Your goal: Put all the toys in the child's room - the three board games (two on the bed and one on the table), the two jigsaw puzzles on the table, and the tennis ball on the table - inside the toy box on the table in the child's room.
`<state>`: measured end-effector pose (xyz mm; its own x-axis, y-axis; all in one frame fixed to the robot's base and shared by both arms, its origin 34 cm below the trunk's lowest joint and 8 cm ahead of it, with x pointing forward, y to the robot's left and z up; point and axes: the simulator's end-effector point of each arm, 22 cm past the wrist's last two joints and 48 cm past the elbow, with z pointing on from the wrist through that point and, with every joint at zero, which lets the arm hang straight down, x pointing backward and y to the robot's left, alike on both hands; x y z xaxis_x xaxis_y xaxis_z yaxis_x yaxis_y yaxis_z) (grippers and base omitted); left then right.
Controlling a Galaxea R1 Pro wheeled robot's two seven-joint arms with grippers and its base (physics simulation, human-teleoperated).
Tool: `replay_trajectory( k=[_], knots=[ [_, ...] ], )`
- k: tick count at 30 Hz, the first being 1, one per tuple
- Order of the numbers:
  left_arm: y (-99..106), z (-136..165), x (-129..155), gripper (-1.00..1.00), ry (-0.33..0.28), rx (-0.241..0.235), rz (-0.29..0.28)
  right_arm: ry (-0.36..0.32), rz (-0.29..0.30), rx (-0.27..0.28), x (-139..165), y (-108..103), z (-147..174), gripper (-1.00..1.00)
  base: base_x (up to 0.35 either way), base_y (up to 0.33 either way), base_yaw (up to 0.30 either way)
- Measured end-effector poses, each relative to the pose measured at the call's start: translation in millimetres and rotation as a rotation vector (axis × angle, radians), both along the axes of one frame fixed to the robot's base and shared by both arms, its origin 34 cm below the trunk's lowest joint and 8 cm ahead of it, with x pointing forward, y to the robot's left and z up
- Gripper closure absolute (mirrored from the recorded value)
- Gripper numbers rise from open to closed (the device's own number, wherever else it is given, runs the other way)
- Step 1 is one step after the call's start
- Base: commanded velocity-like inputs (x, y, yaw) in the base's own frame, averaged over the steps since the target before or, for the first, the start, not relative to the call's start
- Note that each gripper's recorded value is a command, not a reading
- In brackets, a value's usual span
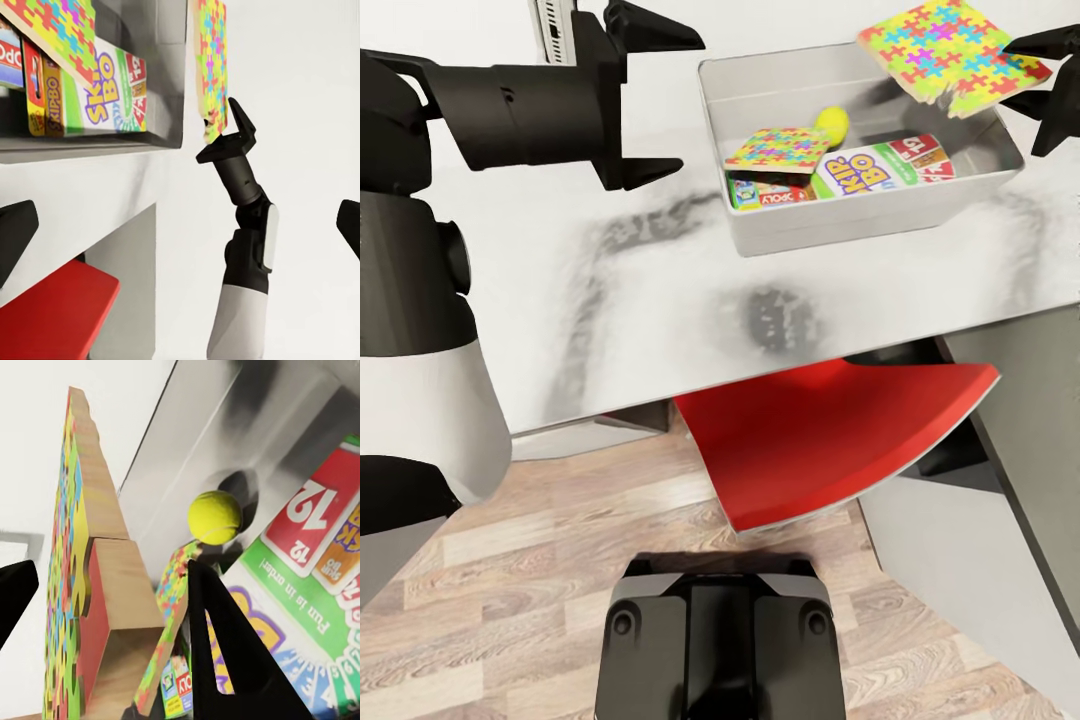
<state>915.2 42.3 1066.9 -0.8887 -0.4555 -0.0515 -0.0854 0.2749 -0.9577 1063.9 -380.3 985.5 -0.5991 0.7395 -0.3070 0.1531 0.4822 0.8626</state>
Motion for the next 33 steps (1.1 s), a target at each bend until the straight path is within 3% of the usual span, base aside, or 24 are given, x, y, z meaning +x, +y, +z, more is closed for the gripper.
replay_trajectory(
  k=[15,22,29,33],
  knots=[
    [1,12,-5,-1.00,-0.009,0.001,-0.002,-0.022,-0.001,-0.001,-1,-1,22,1.00,0.000,0.000,0.000],
    [9,-9,-14,-1.00,0.026,0.024,0.001,-0.030,-0.001,0.000,-1,-1,31,1.00,0.000,0.000,0.000],
    [37,-41,-23,-1.00,0.067,0.085,0.025,-0.019,0.002,0.006,-4,3,30,1.00,0.000,0.000,0.000],
    [64,-54,-23,-1.00,0.078,0.140,0.055,0.024,0.003,-0.004,-12,6,10,1.00,0.000,0.000,0.000]
  ],
)
